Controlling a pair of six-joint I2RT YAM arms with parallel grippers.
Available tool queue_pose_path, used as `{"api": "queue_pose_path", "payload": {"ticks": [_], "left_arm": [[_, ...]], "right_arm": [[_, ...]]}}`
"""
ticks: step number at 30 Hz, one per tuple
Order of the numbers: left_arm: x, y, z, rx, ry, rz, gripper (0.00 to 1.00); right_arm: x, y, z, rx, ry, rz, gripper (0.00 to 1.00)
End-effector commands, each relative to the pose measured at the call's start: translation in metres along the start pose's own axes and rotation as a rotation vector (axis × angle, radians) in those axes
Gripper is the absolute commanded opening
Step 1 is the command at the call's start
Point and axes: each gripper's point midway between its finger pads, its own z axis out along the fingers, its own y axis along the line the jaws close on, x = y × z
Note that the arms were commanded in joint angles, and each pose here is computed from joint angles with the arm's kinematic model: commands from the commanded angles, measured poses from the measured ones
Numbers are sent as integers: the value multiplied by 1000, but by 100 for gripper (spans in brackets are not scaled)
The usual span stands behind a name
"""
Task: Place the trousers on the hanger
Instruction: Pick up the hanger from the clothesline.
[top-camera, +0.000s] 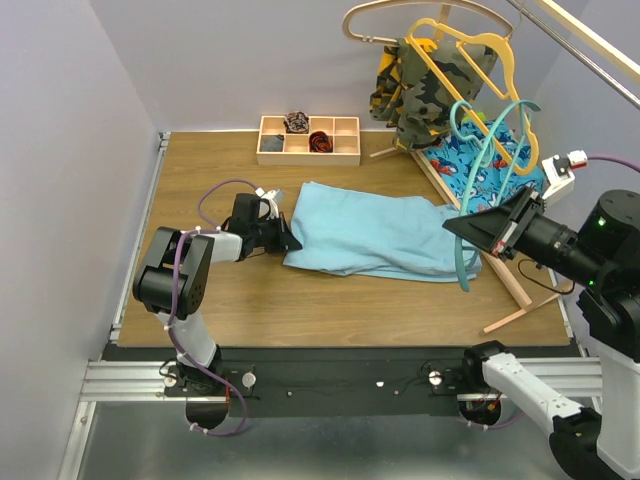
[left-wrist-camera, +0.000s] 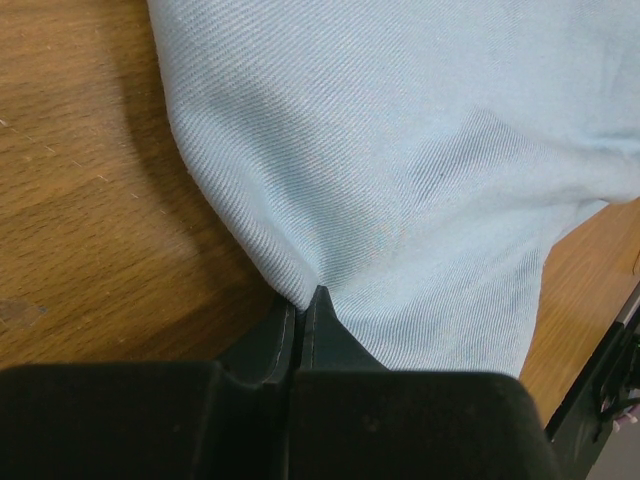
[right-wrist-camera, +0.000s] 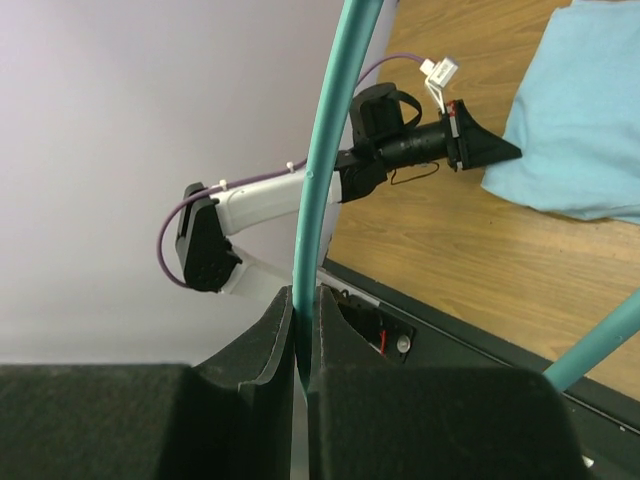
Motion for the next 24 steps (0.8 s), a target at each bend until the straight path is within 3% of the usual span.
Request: {"api": "queue_pose_path", "payload": {"ticks": [1, 8, 24], "left_arm": [[38, 8, 10, -31, 110, -38, 0], [36, 5, 9, -23, 106, -34, 0], [5, 3, 4, -92, 34, 36, 0]], "right_arm": [[16, 13, -22, -31, 34, 58, 1], [21, 36, -29, -148, 57, 93, 1], [-17, 37, -29, -265, -234, 234, 1]]}}
